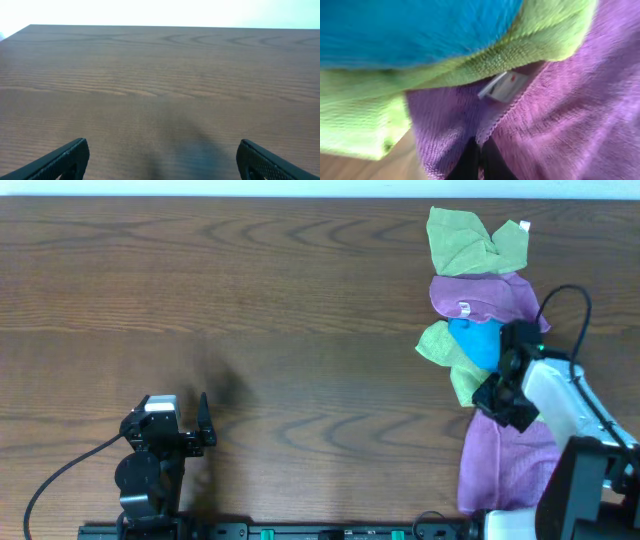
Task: Fold the cloth
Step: 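Grasp the edge of the bottom purple cloth with the right gripper, then lift the purple cloth and carry it left toward the table center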
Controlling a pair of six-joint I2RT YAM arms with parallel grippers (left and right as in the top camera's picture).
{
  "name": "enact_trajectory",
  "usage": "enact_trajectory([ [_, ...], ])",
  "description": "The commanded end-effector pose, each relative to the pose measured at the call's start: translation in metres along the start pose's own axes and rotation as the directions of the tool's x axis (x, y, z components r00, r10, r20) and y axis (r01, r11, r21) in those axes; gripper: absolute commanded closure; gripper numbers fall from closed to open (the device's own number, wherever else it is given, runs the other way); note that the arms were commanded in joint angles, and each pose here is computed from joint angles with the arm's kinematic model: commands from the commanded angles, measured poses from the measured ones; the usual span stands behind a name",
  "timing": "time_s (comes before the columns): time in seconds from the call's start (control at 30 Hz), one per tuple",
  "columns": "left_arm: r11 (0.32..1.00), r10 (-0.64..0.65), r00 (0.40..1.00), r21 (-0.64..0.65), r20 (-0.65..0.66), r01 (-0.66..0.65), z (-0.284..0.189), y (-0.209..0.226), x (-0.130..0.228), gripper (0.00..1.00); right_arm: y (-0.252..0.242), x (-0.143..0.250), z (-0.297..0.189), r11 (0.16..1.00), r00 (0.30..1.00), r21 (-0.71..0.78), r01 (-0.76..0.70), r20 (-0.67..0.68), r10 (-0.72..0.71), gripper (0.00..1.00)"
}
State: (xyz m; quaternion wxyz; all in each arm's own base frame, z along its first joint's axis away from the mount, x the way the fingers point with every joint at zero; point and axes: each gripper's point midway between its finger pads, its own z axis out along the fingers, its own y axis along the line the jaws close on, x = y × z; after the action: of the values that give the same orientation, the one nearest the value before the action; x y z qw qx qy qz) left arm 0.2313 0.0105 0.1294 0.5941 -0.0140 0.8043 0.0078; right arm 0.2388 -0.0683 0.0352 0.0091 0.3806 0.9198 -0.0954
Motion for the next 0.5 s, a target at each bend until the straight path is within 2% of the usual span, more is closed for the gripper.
enact_trajectory([
  [0.0, 1.000, -0.007, 1.000, -0.003, -0.029, 0.007, 0.003, 0.000, 0.012, 0.04, 0.011, -0.036, -0.056, 0.996, 0.993, -0.088, 0.010, 0.122, 0.001, 0.99],
  [0.27, 1.000, -0.007, 1.000, -0.003, -0.029, 0.007, 0.003, 0.000, 0.012, 0.05, 0.015, -0.065, -0.175, 0.971, 0.948, -0.202, 0.125, 0.314, -0.057, 0.99],
  [0.47, 1.000, -0.007, 1.000, -0.003, -0.029, 0.007, 0.003, 0.000, 0.012, 0.05, 0.060, -0.049, -0.286, 0.815, 0.835, -0.405, 0.414, 0.525, -0.163, 0.99],
])
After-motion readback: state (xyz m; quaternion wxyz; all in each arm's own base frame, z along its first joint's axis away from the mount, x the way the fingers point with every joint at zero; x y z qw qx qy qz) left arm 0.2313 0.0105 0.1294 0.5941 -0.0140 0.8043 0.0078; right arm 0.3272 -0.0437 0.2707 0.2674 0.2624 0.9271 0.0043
